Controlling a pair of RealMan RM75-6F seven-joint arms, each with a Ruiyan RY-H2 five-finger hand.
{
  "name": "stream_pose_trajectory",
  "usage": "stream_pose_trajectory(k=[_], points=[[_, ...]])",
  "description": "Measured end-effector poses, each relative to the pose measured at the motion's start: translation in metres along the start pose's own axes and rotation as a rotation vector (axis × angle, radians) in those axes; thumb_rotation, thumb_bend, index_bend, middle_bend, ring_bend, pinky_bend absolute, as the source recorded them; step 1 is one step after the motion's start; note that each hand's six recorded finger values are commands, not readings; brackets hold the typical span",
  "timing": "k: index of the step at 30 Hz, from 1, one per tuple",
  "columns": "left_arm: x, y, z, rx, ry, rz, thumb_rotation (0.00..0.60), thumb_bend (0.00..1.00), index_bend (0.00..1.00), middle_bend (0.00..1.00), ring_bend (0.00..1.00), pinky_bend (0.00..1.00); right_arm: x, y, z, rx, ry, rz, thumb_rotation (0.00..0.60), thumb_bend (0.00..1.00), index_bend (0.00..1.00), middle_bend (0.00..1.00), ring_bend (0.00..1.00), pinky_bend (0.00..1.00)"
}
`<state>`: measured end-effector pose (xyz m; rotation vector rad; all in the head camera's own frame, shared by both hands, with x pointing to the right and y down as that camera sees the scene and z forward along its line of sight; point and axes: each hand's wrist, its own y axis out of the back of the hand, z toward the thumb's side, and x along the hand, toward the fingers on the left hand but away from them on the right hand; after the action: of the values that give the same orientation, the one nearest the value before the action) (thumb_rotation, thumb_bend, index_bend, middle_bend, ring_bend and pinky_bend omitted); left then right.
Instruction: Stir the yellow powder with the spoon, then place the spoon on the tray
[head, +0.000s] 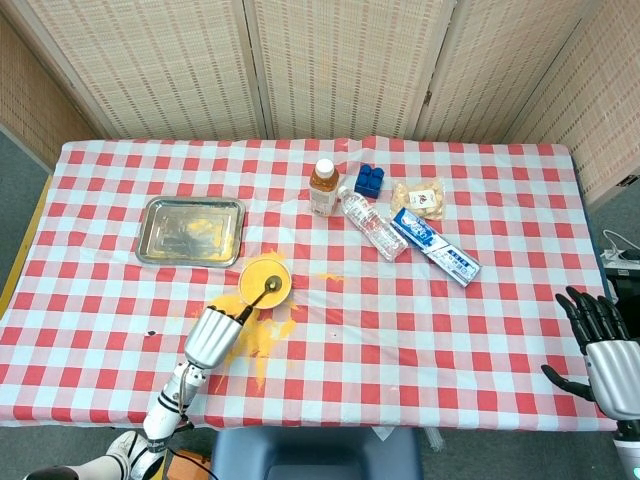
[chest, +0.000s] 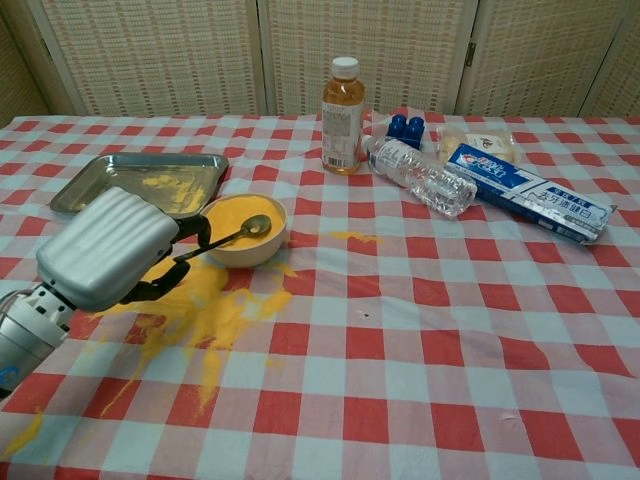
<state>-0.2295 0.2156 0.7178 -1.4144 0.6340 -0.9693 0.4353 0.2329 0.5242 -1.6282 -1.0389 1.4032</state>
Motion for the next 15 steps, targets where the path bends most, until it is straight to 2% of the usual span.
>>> stream_pose_trajectory(k=[15], points=[[0.0003,-0.0003,-0.0051,0.001,0.012,-0.001,0.600,0.45,0.45,1.00,1.00,1.00,-0.0002,-0.0009,0.0004,0.002,0.000,0.002,0.600,0.06,0.00,0.00,0.00,0.00]])
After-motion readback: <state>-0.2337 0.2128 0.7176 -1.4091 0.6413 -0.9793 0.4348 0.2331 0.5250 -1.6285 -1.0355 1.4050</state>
